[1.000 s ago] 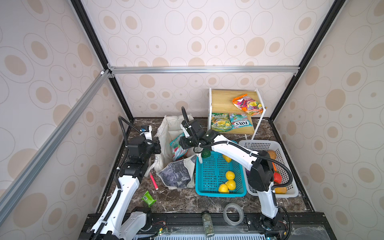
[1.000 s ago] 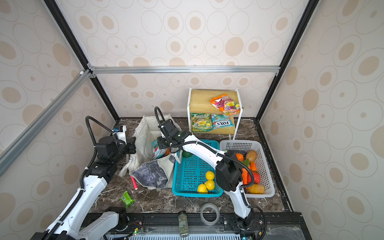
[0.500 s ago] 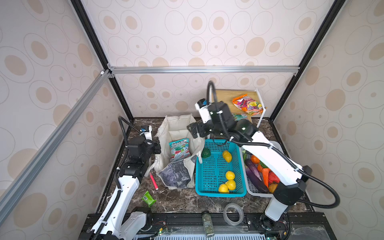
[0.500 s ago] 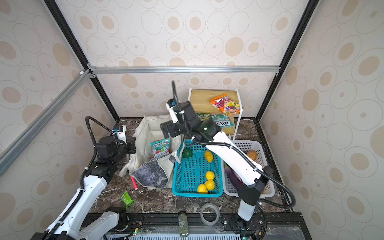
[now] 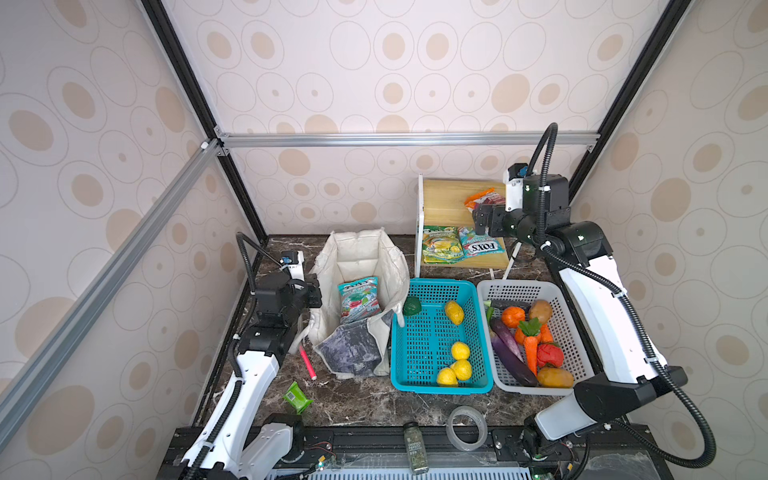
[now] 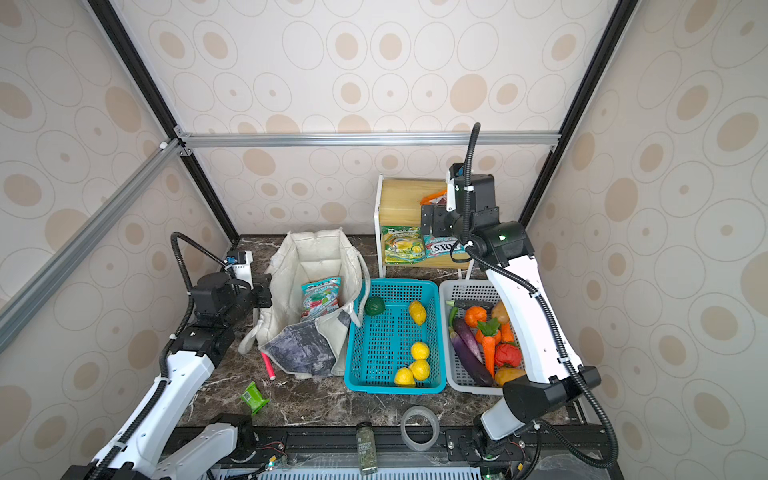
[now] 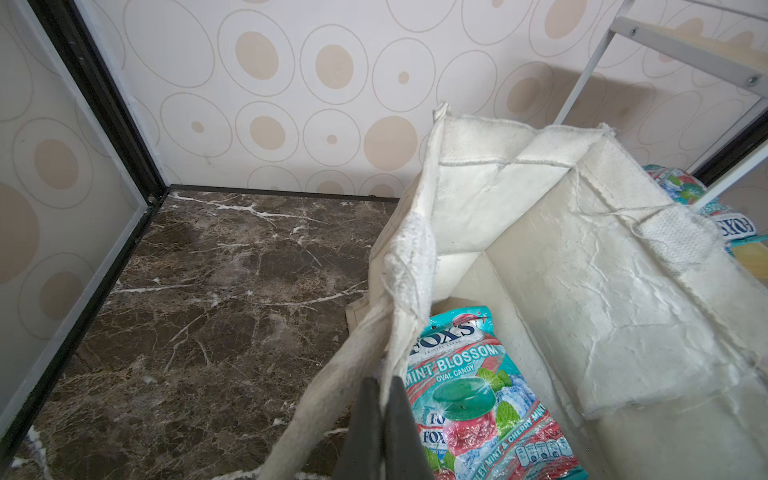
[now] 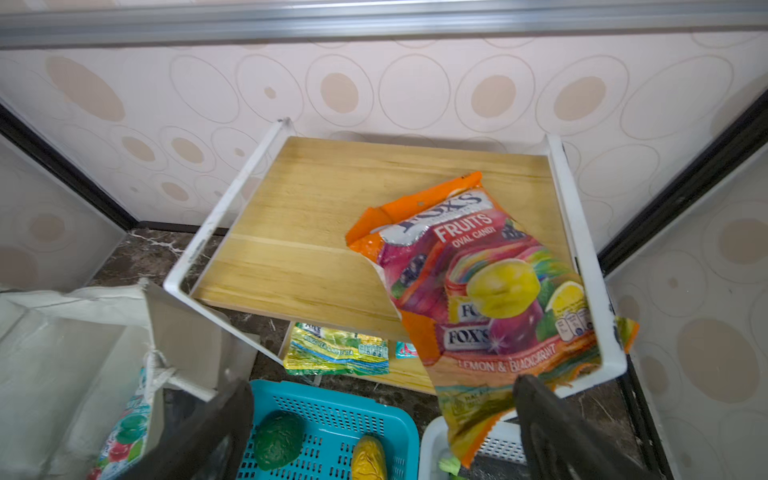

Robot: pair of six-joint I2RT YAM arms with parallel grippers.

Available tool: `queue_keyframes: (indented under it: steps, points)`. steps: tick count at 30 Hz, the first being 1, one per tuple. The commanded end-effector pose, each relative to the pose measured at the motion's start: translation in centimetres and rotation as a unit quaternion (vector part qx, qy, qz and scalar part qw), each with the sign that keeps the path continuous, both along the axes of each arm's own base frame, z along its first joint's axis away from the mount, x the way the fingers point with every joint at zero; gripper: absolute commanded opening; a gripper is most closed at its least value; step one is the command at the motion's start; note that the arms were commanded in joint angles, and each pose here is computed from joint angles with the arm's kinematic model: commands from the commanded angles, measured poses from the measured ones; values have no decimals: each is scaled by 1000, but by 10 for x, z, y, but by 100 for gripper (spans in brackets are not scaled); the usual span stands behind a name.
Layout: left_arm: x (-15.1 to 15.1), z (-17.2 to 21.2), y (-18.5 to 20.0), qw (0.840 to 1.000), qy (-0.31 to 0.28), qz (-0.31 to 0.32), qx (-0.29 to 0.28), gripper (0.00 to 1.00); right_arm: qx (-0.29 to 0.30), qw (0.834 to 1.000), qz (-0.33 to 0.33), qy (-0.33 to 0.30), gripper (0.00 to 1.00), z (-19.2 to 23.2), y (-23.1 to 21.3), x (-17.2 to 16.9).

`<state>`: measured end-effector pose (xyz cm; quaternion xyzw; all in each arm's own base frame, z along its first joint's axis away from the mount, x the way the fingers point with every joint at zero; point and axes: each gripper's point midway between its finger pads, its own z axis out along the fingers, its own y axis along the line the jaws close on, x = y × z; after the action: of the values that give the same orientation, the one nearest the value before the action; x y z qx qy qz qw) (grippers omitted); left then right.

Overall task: Place the food into the grocery bag and tie it
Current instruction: 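Move the right gripper back to the shelf above the orange Fruits candy bag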

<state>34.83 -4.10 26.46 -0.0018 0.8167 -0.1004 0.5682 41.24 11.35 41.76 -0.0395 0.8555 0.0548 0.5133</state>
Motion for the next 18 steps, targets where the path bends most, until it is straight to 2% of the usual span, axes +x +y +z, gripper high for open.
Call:
queue_keyframes:
  steps: [1,7,18]
  points:
    - [1,20,1,999,-36,2,-4,0,-10,1000,-9,21,100,-14,-10,-4]
    - [1,18,1,999,-33,1,-4,0,2,999,-8,39,100,-27,-7,3]
    - [0,20,2,999,-36,2,-3,0,117,988,81,63,95,-33,46,16]
